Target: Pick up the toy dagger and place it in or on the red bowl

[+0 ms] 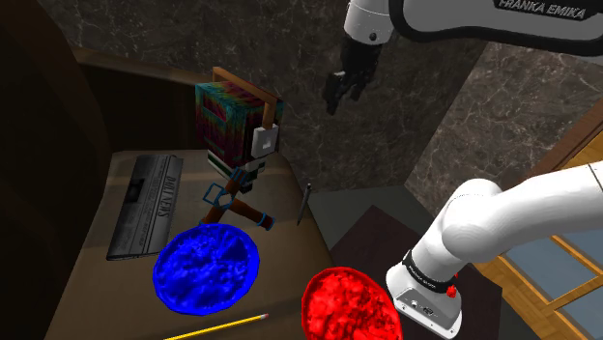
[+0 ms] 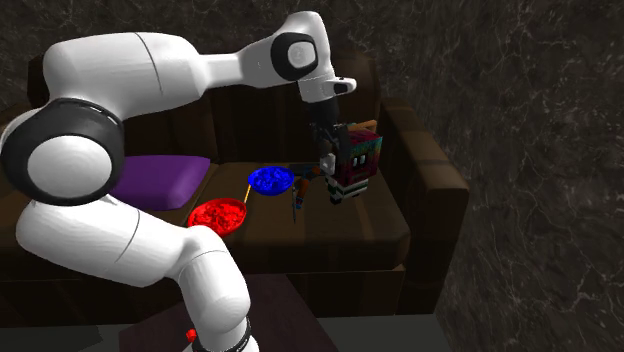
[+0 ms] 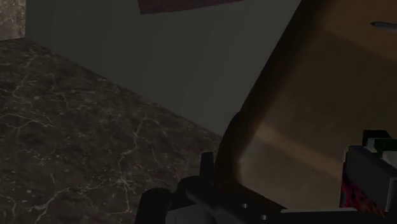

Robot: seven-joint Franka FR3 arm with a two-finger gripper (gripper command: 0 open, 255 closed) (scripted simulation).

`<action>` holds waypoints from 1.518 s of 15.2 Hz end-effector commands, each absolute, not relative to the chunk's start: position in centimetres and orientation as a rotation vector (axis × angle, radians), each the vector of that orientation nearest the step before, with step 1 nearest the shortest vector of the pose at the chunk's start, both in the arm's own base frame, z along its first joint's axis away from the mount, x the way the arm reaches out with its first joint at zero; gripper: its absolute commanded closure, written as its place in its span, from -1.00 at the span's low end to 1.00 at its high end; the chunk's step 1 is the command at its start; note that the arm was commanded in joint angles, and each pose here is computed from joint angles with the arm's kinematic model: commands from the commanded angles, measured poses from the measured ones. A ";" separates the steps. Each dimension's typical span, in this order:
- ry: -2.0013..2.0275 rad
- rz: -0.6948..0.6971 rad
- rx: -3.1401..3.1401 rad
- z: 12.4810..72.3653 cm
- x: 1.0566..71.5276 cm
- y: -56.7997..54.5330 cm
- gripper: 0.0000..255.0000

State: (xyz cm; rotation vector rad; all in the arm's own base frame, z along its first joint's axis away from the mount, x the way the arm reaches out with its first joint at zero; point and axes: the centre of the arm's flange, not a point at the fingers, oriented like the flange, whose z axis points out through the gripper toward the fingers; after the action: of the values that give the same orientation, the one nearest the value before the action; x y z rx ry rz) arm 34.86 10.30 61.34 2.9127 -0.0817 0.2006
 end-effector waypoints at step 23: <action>0.216 -0.099 2.572 40.3 41.8 39.6 -1.00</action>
State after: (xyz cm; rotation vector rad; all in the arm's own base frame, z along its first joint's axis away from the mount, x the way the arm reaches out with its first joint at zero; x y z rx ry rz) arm 41.70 38.67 41.33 2.5893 0.2058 -0.0876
